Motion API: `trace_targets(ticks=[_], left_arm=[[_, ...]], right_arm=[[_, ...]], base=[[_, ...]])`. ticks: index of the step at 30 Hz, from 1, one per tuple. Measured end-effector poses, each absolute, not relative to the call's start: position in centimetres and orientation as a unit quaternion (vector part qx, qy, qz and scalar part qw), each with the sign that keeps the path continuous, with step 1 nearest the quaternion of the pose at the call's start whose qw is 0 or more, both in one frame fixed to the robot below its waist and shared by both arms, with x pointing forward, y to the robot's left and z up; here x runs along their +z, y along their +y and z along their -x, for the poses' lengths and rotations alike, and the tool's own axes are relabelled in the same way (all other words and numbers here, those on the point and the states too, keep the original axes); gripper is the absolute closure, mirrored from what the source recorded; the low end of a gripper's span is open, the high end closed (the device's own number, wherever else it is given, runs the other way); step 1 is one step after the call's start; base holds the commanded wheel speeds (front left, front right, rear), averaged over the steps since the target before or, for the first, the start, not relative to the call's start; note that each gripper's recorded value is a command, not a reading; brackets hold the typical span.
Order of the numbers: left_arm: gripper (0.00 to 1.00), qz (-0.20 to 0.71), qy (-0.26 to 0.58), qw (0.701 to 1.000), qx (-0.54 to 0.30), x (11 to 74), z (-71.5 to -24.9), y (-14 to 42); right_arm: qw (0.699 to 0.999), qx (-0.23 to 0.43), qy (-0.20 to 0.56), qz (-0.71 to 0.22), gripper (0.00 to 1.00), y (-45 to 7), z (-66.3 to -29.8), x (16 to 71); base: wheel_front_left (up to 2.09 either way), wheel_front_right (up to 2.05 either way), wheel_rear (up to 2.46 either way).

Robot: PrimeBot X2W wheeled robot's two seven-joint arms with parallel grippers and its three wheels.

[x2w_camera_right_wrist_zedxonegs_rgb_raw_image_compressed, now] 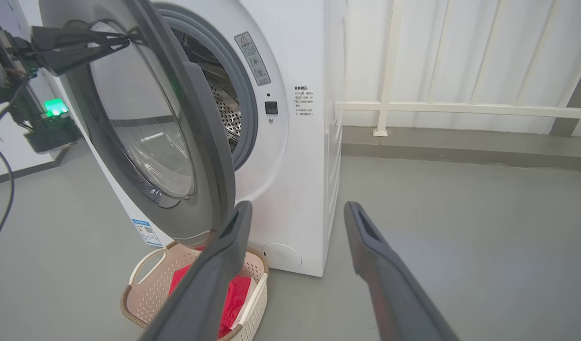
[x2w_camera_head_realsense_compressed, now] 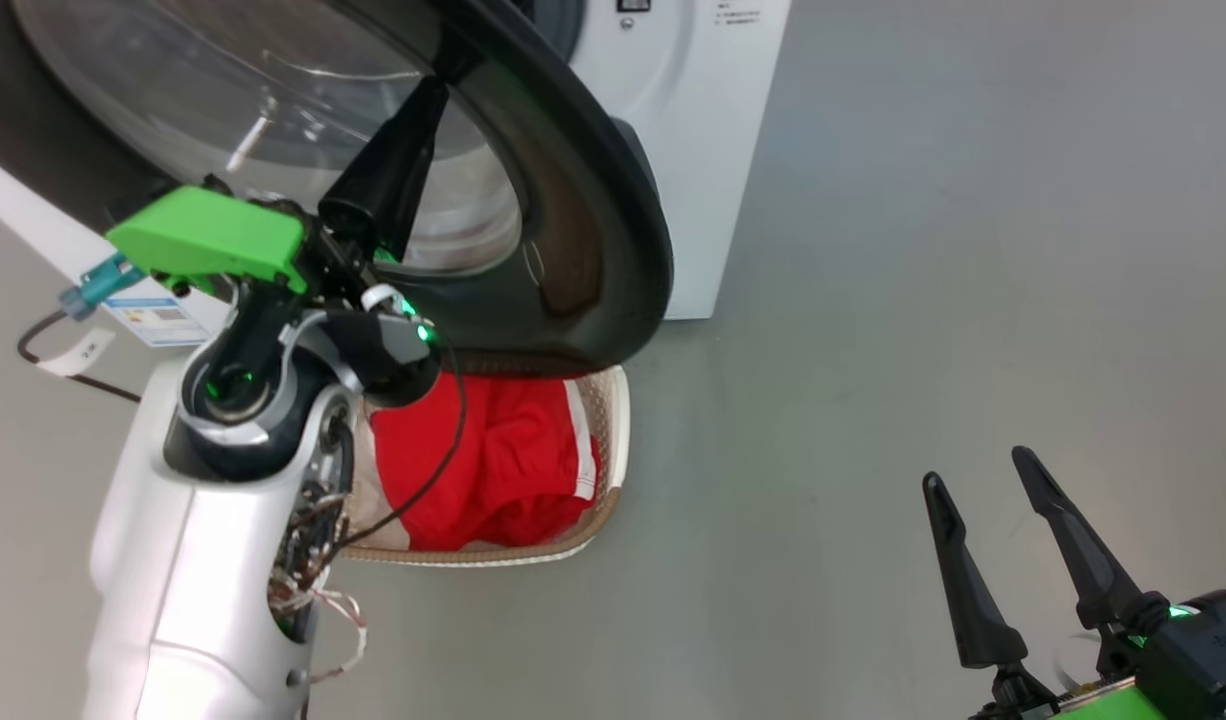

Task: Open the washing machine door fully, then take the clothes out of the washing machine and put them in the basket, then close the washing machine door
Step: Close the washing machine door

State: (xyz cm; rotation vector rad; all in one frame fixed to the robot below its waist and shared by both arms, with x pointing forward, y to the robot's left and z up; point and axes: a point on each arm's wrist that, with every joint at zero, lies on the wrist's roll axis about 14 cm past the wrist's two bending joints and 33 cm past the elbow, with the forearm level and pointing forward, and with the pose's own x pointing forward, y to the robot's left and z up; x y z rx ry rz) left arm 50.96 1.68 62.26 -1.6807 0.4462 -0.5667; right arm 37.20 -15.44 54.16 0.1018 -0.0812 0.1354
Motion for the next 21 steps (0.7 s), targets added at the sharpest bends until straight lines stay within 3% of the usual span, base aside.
trace_targets(ticks=[21], left_arm=[[1.0,0.732,0.198,0.605,-0.244,60.9,-54.1,-0.5]], right_arm=[[0.998,0.03,-0.039,-0.038,0.0,-17.6,-36.2,54.3]], base=[[0.0,0.0,0.0]])
